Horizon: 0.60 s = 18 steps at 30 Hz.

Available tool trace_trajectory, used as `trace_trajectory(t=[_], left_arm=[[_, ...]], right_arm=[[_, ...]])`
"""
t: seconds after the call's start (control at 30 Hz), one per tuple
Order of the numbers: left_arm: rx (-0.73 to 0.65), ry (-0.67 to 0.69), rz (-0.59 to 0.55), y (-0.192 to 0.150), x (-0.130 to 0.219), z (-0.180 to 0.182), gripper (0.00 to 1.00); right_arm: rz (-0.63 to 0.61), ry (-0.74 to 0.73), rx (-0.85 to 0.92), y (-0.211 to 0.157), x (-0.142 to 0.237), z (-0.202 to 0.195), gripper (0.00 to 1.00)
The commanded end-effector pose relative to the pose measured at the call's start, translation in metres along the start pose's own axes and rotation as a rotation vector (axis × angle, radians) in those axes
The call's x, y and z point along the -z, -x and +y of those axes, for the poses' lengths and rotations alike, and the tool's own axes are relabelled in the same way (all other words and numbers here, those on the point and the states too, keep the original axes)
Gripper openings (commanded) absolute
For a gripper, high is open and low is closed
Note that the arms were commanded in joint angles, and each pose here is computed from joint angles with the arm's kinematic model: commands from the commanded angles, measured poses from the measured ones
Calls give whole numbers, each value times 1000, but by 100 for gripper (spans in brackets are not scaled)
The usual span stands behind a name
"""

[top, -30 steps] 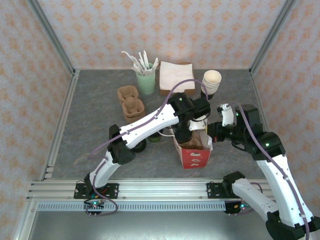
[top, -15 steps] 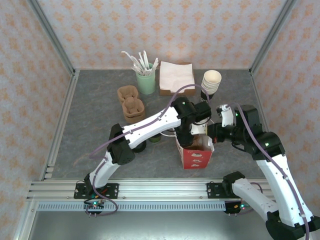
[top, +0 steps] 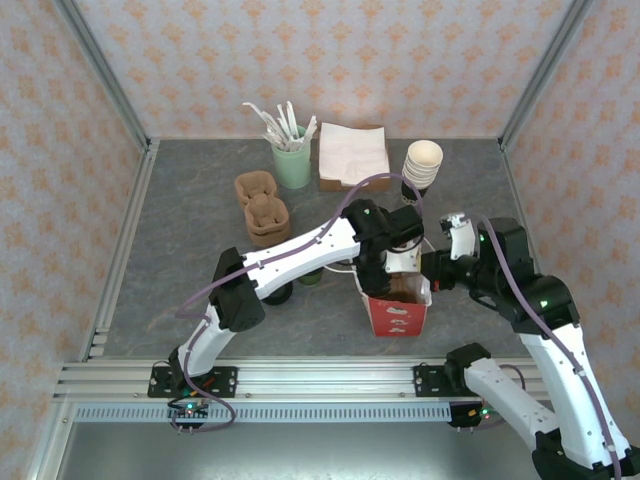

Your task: Pack the takeout coffee

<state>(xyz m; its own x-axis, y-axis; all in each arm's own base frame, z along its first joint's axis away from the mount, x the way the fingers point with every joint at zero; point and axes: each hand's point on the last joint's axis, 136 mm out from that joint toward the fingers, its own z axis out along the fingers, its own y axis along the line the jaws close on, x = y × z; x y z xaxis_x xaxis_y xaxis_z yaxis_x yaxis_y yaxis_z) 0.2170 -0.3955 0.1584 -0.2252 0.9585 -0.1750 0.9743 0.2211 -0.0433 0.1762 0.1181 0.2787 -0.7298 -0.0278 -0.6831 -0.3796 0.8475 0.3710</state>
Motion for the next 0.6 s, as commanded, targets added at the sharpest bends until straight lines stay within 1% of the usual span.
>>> trace_trajectory(t=[0.0,0.1,0.57], left_arm=[[-91,-15,-67,12,10,-12,42],[-105,-25,-69,14,5,-12,42],[-142,-50,-36,17,-25,-8,43]], right_arm=[[-15,-28,44,2,1,-4,0],[-17,-48,44,3,0,-8,0],[-5,-48,37,4,-9,-10,0]])
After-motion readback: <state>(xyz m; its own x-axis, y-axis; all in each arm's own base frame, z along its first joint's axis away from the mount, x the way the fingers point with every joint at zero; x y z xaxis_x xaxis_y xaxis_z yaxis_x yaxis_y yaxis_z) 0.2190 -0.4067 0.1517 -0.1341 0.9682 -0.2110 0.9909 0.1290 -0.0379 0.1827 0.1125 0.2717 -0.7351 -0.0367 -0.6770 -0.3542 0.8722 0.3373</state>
